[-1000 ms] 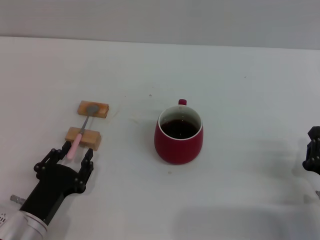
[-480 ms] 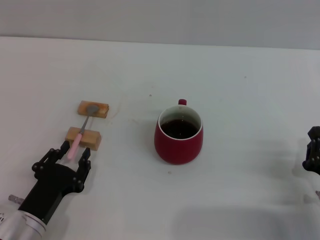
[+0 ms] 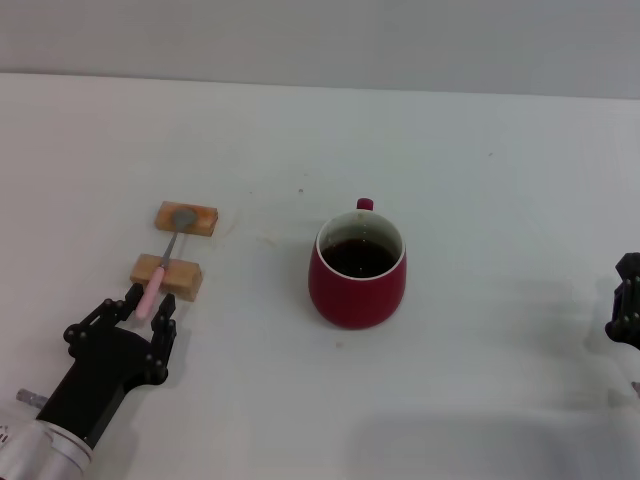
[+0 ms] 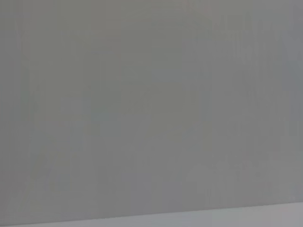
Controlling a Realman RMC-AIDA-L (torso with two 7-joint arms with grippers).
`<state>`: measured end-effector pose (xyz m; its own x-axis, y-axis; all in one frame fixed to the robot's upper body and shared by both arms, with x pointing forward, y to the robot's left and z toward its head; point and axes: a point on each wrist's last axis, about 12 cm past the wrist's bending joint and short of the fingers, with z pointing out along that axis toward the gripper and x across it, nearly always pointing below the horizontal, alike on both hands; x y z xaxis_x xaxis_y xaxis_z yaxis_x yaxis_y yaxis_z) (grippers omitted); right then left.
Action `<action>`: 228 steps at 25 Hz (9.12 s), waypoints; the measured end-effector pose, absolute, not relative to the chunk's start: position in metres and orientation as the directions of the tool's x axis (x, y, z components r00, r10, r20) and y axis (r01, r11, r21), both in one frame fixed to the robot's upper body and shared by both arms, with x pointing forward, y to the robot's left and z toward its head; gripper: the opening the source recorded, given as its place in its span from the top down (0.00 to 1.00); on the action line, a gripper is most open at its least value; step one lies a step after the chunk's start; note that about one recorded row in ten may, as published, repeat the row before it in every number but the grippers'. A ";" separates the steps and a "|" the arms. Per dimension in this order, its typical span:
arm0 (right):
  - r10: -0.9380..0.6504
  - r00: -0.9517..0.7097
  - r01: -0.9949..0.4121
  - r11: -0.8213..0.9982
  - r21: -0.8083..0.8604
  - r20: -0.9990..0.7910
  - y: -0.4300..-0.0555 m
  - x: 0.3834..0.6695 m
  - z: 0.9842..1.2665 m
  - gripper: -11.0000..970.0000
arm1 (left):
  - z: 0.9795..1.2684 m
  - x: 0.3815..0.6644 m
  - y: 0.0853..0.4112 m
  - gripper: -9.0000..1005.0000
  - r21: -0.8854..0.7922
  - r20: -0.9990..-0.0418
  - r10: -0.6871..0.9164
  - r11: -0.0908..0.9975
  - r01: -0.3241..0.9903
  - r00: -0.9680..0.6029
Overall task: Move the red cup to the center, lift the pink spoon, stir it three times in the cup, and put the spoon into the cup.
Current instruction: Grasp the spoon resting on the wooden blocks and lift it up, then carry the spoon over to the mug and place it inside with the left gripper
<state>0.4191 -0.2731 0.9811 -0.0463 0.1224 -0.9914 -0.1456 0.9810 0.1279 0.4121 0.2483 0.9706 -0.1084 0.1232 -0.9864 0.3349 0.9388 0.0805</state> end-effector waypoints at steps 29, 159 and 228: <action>0.120 -0.017 -0.131 0.984 0.121 -0.993 -0.277 0.411 0.983 0.99 | 1.002 0.478 0.230 0.83 0.125 -0.992 0.128 0.912 0.390 0.020; -0.018 0.010 0.310 0.951 -0.015 -1.000 -0.372 0.387 0.986 0.99 | 1.236 0.548 0.146 0.83 0.214 -0.460 0.870 0.304 0.928 -0.179; -0.027 0.019 0.295 0.955 -0.021 -0.999 -0.370 0.385 0.987 0.99 | 1.222 0.574 0.107 0.83 0.298 -0.419 0.901 0.249 0.922 -0.108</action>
<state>0.3848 -0.3705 0.9868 0.0190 -0.0273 -0.9994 0.2952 0.9552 -0.0205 0.5739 0.1071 1.2224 -0.1081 0.9013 -0.4194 0.9215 0.2491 0.2979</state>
